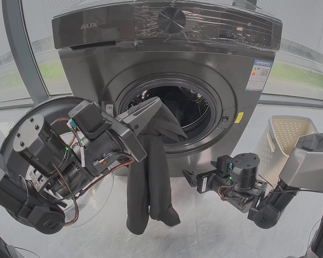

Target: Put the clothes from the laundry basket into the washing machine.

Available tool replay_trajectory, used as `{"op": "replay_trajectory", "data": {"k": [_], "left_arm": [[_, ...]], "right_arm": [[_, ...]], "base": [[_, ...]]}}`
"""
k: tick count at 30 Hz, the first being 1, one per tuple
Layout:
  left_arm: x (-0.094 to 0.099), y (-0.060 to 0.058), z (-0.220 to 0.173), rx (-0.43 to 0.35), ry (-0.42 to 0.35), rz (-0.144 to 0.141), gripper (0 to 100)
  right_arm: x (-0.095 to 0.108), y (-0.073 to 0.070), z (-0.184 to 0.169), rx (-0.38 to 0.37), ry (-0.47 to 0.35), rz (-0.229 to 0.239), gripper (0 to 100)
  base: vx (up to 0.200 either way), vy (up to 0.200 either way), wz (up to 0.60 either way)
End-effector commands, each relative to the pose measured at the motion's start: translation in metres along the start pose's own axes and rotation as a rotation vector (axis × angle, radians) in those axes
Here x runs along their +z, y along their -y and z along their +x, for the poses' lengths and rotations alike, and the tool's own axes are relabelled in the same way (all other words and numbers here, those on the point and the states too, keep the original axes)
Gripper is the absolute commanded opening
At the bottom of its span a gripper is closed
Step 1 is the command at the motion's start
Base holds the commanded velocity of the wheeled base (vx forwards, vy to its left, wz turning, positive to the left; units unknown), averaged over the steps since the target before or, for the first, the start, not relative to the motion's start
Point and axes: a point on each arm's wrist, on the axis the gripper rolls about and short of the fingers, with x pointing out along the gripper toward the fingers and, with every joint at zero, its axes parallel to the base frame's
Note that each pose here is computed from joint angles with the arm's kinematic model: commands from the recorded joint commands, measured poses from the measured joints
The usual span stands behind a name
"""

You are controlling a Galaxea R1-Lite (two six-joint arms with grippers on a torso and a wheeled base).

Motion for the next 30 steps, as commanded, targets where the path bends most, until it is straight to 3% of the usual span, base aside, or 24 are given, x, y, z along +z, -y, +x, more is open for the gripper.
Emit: {"op": "replay_trajectory", "data": {"k": [1,4,7,17,30], "left_arm": [[0.001,0.001,0.0,-0.003,0.004,0.0,0],[0.001,0.001,0.0,-0.003,0.004,0.0,0],[0.002,0.001,0.0,-0.004,0.007,0.0,0],[0.0,0.001,0.0,-0.003,0.003,0.001,0],[0.0,-0.01,0.004,0.027,0.011,0.011,0]], "right_arm": [[-0.005,0.013,0.018,-0.025,-0.003,-0.007,100],[-0.011,0.021,0.03,-0.046,-0.01,-0.011,100],[-0.016,0.019,0.038,-0.04,-0.003,-0.017,100],[-0.024,-0.003,0.049,0.02,0.014,-0.026,100],[-0.04,-0.024,0.024,0.136,-0.041,-0.05,100]], "base": [[0.0,0.0,0.0],[0.0,0.0,0.0],[0.0,0.0,0.0],[0.0,0.0,0.0],[0.0,0.0,0.0]]}}
